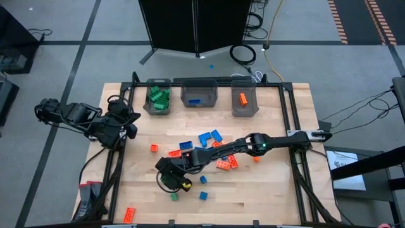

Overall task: Sort blocks
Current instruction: Put the green game piece into the left black bin

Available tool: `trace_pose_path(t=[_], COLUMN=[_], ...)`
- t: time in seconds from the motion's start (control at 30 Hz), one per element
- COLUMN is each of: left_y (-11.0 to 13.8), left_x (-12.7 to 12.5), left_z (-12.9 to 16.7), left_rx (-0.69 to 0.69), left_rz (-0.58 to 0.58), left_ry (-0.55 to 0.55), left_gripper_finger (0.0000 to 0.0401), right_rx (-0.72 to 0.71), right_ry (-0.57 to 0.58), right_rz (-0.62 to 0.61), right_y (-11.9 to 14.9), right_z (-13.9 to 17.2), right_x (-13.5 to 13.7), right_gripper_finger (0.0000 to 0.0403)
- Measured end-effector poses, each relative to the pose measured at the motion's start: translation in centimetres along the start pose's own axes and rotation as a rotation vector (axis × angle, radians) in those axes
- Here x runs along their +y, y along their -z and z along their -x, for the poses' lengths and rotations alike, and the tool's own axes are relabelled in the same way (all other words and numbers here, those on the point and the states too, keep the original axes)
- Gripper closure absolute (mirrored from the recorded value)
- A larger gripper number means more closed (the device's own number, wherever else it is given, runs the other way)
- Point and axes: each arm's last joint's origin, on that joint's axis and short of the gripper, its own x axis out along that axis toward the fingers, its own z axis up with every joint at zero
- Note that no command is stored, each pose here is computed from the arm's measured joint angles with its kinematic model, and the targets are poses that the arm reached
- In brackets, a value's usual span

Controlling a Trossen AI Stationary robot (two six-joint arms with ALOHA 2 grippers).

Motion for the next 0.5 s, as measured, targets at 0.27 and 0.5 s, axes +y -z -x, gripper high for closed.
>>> trace_pose_path(t=[0.27,0.5], left_y=[0.0,0.0], left_x=[0.0,0.1], left_z=[0.0,0.0], left_rx=[-0.017,-0.020], left_rz=[-0.001,-0.002], left_ry=[-0.015,-0.019], left_gripper_finger=[0.0401,0.0401], right_rx=[0.016,0.042], right_ry=[0.006,-0.009], right_rz=[-0.024,-0.101], right_y=[1.5,2.3], right_z=[-1.1,-1.5], right_x=[-0.2,-0.2], right_gripper_finger=[0.0140,0.0152])
